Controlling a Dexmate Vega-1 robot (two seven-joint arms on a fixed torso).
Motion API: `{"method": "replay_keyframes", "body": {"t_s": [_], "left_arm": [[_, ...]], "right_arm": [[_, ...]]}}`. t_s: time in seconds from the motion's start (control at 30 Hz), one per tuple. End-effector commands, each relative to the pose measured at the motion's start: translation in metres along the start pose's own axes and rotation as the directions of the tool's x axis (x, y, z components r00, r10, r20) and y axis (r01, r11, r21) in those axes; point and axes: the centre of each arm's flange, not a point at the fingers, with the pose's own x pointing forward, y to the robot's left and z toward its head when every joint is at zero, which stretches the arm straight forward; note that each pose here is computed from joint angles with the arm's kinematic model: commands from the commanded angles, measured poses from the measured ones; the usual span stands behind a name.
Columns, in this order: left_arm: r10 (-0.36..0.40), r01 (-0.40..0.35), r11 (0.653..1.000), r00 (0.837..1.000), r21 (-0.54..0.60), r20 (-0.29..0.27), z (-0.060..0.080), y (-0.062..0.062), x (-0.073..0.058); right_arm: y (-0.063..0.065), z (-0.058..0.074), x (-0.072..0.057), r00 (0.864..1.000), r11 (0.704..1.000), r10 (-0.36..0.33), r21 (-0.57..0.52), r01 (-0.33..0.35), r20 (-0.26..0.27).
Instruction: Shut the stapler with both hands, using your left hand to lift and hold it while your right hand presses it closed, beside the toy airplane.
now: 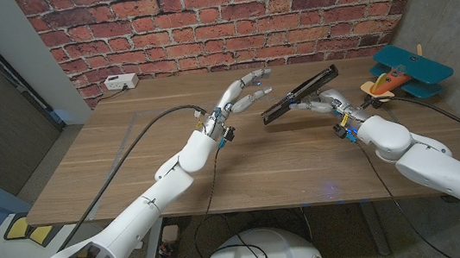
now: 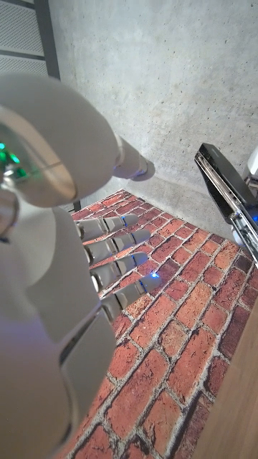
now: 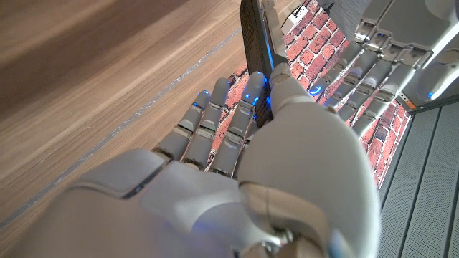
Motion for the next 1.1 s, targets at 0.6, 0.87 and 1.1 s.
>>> {"method": "replay_keyframes", "body": {"t_s": [0.6, 0.87, 1.1], "left_arm": [[-0.077, 0.065, 0.990, 0.993, 0.125, 0.095, 0.029, -0.005, 0.031], [-0.079, 0.064, 0.988, 0.992, 0.142, 0.101, 0.032, -0.005, 0.038], [-0.114, 0.099, 0.982, 0.989, 0.161, 0.089, 0.035, -0.005, 0.043]], "right_arm": [[0.023, 0.022, 0.009, 1.000, 0.998, 0.011, -0.054, -0.011, -0.007], [0.024, 0.024, 0.014, 1.000, 0.997, 0.028, -0.065, -0.028, -0.008], [0.027, 0.026, 0.018, 0.999, 0.996, 0.041, -0.084, -0.041, -0.004]]}}
